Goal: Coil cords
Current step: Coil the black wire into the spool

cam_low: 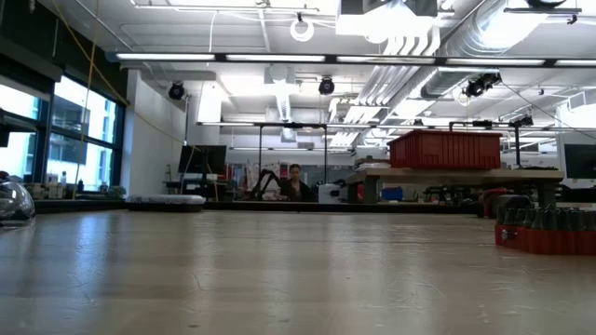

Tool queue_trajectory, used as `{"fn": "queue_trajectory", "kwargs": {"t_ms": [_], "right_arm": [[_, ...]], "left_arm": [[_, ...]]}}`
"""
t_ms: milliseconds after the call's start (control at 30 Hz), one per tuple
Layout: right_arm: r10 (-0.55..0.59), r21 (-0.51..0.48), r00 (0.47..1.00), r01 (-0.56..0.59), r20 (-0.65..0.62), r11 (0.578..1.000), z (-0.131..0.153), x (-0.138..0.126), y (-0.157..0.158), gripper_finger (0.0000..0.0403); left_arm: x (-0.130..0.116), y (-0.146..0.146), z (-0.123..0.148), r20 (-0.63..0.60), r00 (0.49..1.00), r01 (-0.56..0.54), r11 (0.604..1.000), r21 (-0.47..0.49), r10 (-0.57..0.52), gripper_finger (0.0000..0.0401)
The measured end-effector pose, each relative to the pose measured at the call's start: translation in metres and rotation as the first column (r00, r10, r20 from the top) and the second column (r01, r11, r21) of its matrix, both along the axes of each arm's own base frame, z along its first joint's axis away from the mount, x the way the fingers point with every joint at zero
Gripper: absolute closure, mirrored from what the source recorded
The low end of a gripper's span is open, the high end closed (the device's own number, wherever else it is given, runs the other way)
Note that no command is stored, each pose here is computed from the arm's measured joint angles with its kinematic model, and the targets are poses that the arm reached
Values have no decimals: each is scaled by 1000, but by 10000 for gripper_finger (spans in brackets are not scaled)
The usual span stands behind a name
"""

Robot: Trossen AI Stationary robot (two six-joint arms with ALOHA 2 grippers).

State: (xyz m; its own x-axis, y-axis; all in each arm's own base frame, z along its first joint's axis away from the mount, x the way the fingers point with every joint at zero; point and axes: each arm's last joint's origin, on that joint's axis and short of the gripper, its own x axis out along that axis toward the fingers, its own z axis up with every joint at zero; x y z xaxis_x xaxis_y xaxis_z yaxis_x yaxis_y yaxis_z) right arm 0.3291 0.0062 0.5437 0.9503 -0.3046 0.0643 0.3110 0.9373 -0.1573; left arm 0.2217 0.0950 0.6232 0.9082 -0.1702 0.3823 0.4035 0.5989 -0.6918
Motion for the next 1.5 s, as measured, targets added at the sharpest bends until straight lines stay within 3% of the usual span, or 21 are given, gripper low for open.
{"fn": "queue_trajectory", "kwargs": {"t_ms": [167,300,433,967,1167,1500], "right_arm": [[19,15,999,-20,46,1000,-7,21,-6,215],[-11,44,998,9,60,999,-13,32,-18,192],[-61,51,995,57,80,997,-17,41,-31,190],[-46,111,988,30,150,993,-22,54,-43,190],[-15,168,980,-20,200,986,-30,67,-53,190],[20,182,975,-61,223,981,-32,72,-57,194]], "left_arm": [[2,-4,0,1,1000,10,1000,-3,-10,398],[2,-4,0,2,1000,9,1000,-2,-9,398],[2,-4,0,3,1000,9,1000,0,-9,398],[2,-4,0,2,1000,18,1000,3,-18,398],[3,-7,0,0,999,34,999,6,-34,398],[4,-10,0,-2,999,49,999,6,-49,398]]}}
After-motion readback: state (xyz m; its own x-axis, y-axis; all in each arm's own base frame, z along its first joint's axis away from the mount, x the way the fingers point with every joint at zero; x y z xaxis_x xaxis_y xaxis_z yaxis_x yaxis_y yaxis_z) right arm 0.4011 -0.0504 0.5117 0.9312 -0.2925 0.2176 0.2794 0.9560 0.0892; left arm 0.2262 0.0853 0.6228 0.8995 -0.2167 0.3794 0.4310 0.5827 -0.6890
